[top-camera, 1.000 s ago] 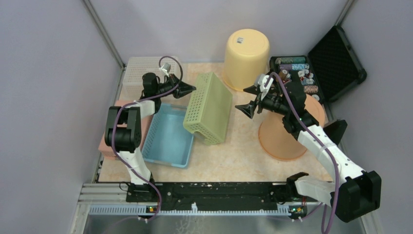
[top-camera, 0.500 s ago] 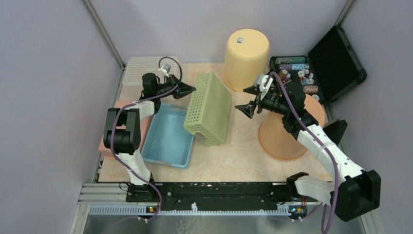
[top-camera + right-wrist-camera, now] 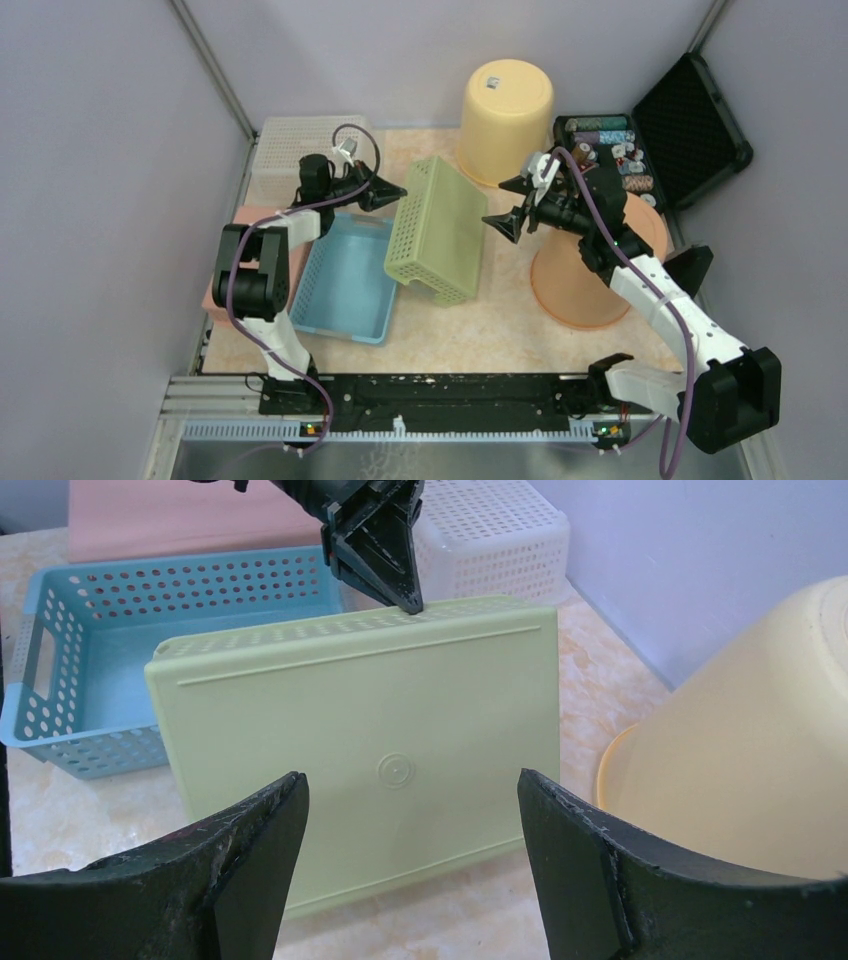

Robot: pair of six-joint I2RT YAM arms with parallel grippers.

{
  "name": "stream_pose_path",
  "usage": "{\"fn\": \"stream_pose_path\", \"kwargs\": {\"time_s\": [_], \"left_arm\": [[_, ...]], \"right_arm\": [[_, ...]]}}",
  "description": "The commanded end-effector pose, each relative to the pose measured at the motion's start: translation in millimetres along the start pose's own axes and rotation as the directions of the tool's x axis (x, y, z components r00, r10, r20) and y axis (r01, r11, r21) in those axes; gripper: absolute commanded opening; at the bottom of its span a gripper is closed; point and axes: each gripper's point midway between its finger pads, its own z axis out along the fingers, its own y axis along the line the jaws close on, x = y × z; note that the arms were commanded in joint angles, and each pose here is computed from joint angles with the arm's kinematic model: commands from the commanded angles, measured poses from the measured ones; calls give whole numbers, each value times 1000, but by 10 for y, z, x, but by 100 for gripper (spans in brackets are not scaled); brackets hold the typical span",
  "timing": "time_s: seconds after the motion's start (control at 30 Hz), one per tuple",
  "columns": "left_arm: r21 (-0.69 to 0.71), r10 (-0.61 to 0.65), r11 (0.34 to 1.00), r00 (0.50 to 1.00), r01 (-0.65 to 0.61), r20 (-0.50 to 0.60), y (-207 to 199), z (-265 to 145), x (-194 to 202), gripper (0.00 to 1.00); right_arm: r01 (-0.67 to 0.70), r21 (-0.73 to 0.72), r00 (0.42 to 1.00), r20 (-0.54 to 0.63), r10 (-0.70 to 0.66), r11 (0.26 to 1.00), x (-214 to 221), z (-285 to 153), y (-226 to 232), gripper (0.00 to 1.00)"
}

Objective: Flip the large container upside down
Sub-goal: Turn the container upside down at the center of the board.

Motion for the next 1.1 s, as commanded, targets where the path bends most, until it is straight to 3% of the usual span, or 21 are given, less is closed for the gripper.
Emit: {"fn": "stream_pose_path", "kwargs": {"time_s": [0.0, 0.33, 1.07], "left_arm": [[-9, 68, 998, 998, -67, 15, -66, 26, 37, 1], [13, 88, 996, 996, -88, -28, -205, 205, 248, 1], [-10, 96, 995, 994, -96, -55, -118, 327, 492, 5]], "right_arm": [[31, -9, 999, 37, -31, 999, -73, 10, -9, 77], [33, -6, 999, 38, -33, 999, -87, 3, -12, 77], [36, -3, 999, 39, -35, 999, -89, -3, -13, 77]]}}
